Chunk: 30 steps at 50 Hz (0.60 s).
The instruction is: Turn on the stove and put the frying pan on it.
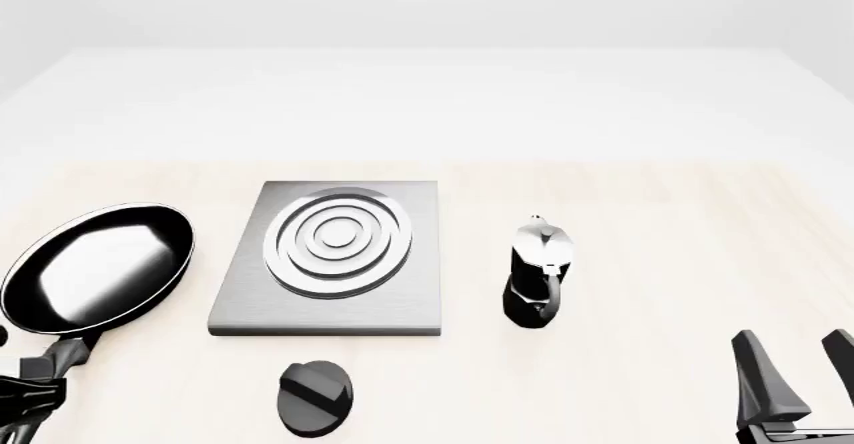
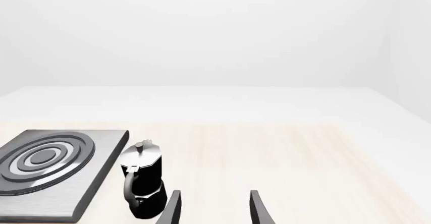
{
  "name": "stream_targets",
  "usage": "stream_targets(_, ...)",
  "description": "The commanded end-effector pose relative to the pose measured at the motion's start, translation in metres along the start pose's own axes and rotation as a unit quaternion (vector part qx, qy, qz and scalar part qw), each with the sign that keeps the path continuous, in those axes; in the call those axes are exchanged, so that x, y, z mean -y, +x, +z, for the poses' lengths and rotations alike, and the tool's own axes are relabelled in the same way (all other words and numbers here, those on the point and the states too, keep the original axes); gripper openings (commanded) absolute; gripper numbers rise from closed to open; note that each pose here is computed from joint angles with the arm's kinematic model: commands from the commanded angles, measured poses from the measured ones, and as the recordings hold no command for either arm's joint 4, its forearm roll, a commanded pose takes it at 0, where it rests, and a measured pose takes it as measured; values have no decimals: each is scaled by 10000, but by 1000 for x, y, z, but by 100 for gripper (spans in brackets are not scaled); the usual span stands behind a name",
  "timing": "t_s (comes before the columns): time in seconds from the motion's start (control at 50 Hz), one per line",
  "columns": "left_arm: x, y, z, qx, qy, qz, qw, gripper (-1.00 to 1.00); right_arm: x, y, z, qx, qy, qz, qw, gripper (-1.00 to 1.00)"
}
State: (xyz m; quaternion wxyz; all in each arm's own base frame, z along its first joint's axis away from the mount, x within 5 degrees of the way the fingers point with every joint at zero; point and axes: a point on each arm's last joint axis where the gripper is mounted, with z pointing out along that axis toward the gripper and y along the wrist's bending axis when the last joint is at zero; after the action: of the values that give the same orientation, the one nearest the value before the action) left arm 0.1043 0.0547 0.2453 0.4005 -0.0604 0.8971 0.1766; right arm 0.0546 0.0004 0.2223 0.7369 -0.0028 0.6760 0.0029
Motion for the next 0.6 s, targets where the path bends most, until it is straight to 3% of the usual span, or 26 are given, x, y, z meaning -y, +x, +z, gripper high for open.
stream_targets(0.02,-3,4,10,-98,-99,-74,9999,100,0,0,0,1,-1,0,10000,100)
stream_targets(0.6,-6,6,35,-211,-140,-59,9997,100,0,0,0,0,0,-1,10000,100)
